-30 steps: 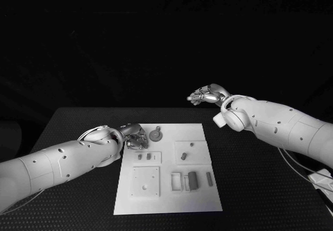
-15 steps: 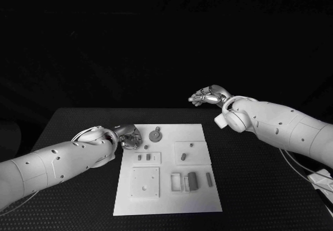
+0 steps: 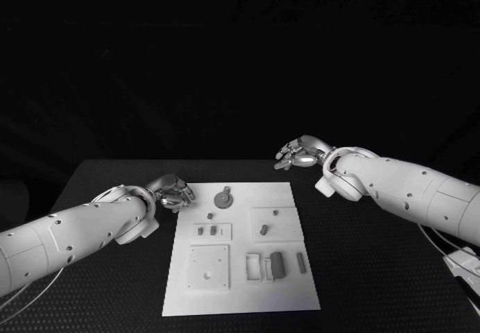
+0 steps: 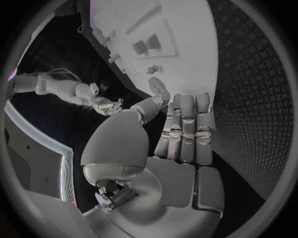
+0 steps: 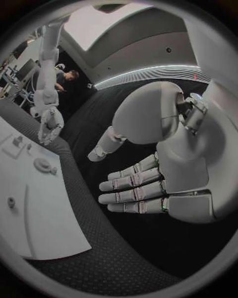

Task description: Assemble the parts on the task board

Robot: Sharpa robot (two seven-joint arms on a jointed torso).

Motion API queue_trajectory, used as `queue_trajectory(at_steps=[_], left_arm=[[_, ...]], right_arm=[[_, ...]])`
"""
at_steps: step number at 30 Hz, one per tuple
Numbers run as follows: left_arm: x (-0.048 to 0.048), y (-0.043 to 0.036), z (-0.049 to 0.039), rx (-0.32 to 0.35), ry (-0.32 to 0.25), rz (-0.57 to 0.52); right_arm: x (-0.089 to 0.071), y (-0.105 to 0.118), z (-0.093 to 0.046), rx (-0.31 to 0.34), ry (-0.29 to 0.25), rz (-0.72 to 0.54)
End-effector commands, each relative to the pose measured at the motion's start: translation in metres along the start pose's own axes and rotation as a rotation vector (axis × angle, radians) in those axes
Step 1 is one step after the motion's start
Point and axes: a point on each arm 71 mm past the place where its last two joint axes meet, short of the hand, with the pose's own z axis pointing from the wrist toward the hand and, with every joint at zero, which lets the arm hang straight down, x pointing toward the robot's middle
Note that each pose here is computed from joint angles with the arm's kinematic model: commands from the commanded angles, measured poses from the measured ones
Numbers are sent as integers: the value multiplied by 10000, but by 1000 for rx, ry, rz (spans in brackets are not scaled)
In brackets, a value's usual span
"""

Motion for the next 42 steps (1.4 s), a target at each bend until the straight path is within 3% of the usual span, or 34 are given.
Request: queue_trajectory(at_steps=[1,7,18,27,42], left_arm=[[-92,-28,-37,9,-45,-290],[-187,-75,-120,37,-34,-437],[-199,-164,-169,76,-25,-482],[-195,-182,-169,85,-32,-488],[-186,-192,-165,88,-29,-491]], right_arm=[[125,4,-48,-7,107,-218],[260,2,-142,-30,157,-386],[524,-8,-310,-92,180,-590],[751,-22,-350,-114,184,-655],[939,-53,-301,-106,187,-684]])
